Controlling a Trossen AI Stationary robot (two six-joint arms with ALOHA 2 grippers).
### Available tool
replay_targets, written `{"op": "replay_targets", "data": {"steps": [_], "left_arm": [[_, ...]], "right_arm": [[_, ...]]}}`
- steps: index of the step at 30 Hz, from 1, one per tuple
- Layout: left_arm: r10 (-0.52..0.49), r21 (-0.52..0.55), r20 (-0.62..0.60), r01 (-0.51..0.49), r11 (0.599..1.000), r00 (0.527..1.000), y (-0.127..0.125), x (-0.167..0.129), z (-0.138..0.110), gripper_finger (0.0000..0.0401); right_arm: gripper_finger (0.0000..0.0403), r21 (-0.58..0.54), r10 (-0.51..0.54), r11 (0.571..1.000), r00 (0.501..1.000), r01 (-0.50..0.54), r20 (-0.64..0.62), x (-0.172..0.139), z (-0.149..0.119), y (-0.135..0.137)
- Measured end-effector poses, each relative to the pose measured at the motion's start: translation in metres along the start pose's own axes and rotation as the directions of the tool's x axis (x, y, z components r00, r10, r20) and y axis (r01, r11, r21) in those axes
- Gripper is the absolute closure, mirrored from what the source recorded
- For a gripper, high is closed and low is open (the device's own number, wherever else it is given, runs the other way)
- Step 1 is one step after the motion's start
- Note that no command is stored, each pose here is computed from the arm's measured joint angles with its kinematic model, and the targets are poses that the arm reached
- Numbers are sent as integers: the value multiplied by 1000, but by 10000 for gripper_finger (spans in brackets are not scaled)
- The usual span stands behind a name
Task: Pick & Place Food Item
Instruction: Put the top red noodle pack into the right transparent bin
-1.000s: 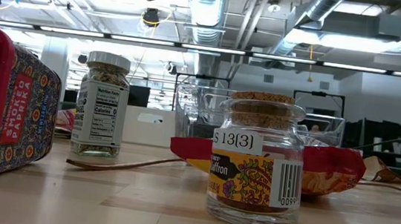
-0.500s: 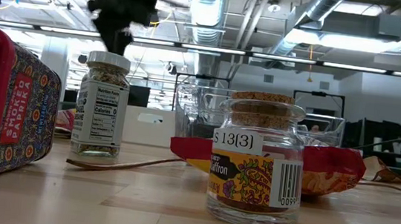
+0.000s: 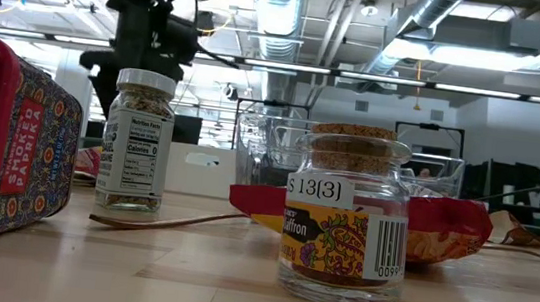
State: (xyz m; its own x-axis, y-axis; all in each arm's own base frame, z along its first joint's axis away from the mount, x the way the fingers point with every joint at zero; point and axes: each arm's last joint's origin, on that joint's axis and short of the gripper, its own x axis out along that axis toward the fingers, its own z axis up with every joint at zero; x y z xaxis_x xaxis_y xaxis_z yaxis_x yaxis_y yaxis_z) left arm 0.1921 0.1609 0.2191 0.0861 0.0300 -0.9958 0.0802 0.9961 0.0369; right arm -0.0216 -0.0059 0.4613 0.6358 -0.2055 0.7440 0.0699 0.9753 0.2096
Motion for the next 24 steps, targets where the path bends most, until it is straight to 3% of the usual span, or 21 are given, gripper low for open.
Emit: {"op": "replay_targets", "data": {"steps": [5, 14, 24], "left_arm": [[-57, -14, -60, 57, 998, 997, -2, 23, -6, 117], [1, -60, -8, -2, 998, 1000, 7, 41, 2, 117], [-40, -71, -50, 37, 997, 998, 10, 57, 4, 129]], "right_arm": [[143, 12, -1, 1000, 1000, 1, -11, 0, -1, 0], [143, 23, -3, 1000, 1000, 3, -23, 0, -2, 0], [143, 27, -4, 1000, 1000, 5, -29, 0, -3, 0]]}}
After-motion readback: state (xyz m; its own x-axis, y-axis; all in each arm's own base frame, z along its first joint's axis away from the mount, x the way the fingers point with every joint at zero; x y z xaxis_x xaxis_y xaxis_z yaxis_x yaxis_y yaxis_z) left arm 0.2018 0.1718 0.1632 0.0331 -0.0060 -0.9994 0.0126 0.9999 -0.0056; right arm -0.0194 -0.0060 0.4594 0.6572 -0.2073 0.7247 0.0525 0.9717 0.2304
